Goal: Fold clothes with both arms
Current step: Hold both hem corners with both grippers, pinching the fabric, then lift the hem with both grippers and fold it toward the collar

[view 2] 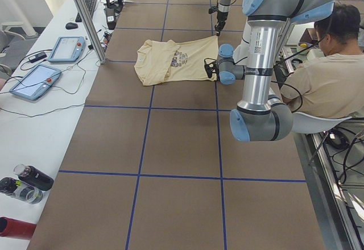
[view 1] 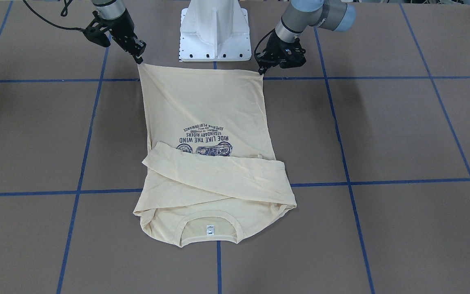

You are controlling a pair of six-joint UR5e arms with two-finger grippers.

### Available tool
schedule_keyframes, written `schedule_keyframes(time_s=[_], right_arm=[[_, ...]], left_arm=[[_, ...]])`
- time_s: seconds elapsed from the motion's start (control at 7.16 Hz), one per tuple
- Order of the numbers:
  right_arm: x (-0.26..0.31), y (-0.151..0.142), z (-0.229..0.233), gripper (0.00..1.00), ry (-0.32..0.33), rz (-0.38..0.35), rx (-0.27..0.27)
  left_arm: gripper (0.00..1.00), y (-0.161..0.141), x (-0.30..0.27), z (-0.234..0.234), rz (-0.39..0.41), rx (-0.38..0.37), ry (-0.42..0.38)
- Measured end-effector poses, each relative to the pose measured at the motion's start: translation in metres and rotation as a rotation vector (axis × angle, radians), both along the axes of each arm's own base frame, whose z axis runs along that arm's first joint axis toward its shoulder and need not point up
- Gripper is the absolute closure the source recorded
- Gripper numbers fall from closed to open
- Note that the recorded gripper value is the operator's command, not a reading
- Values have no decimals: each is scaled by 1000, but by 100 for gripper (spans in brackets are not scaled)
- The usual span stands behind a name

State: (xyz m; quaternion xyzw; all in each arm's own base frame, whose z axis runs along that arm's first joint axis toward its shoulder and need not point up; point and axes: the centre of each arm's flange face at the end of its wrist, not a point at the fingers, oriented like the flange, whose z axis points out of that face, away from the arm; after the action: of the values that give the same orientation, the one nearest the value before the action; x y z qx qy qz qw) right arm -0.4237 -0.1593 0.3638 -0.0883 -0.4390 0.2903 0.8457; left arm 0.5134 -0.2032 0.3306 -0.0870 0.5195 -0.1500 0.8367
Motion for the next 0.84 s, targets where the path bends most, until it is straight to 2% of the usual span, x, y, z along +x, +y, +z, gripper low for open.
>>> schedule_keyframes(time_s=[0.28,0.56,0.84], right_arm=[[3,-1,-5,100,-10,3,0],[16,-10,-20,100,-42,17,-6],[40,-53,-36,100,-88,52,-65]], left_arm=[[100,-2,-17,-25,-9,8,54],[100,-1,-55,-70,-16,12,115],[100,-23,-100,-109,-72,23,147]])
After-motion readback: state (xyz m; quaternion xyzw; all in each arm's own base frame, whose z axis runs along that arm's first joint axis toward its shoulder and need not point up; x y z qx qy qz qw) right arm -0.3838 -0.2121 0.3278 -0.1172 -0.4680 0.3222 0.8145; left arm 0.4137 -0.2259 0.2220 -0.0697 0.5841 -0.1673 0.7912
